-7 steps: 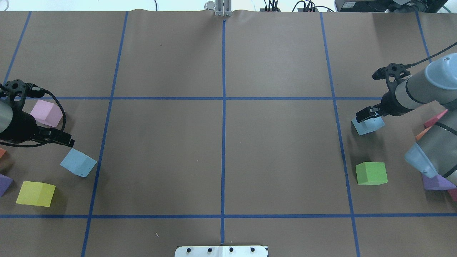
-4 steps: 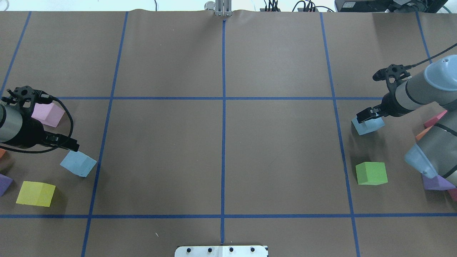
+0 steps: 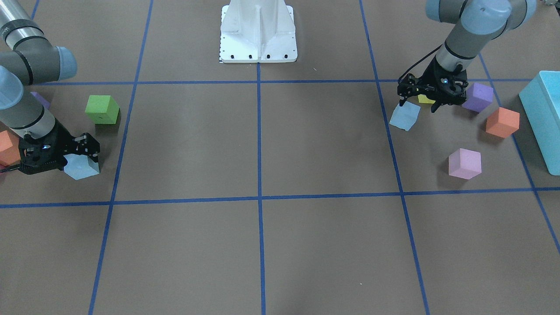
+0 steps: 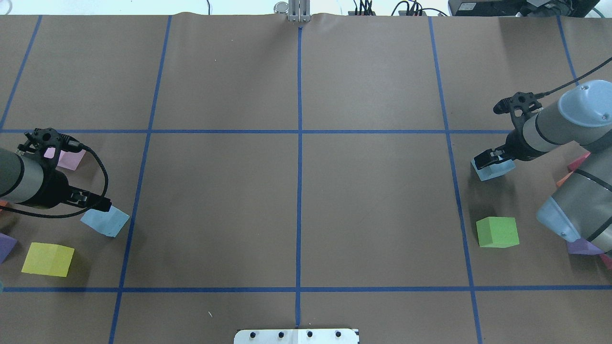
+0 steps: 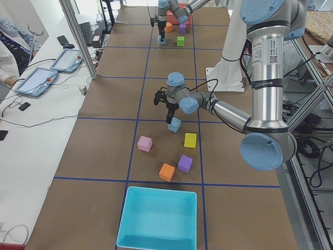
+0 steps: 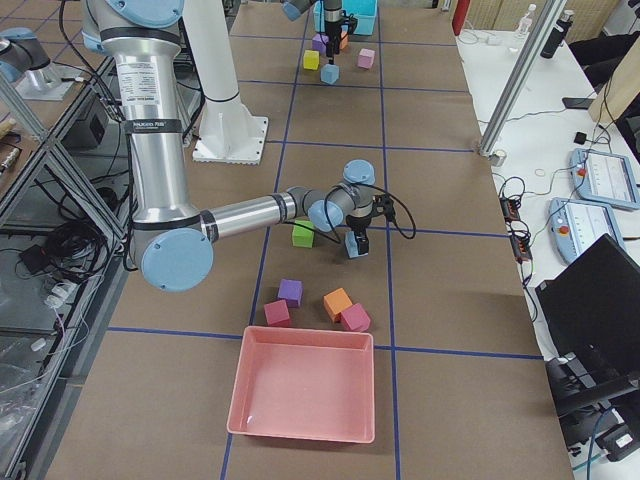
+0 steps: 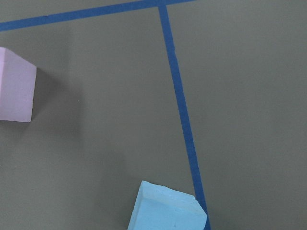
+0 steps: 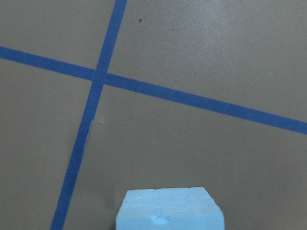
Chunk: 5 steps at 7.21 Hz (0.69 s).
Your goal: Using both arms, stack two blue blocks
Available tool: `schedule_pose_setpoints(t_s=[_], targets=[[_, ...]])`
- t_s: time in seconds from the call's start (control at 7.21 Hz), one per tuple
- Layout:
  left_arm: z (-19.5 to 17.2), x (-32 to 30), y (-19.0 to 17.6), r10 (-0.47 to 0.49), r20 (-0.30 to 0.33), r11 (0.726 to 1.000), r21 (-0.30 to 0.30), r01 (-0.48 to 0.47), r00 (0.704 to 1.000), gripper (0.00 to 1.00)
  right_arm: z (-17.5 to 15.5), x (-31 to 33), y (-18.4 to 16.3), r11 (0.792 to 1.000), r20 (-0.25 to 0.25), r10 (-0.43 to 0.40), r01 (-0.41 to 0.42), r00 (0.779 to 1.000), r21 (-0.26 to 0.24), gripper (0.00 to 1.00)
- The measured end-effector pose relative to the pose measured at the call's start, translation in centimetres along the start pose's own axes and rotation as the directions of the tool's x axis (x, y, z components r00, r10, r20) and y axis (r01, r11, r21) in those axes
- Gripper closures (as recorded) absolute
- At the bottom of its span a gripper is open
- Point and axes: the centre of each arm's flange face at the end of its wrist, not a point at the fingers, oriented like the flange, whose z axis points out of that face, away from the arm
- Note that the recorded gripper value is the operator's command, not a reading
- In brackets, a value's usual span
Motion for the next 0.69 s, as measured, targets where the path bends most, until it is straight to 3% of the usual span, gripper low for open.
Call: schedule_pose_setpoints(t_s=[0.28, 0.69], targets=[[0.33, 0.03, 0.36, 0.022, 0.005, 1.0, -0.002, -0.022, 1.0, 0.02, 0.24, -0.1, 0.07, 1.0, -0.001, -0.005, 0.005, 1.0, -0.003, 0.35], [0.86, -0.14, 0.88, 0.07, 0.014, 0.998, -0.005, -0.07, 0.997, 0.02, 0.2, -0.29, -0.01, 1.0, 0.002, -0.013, 0.013, 1.0, 0.001, 0.36]])
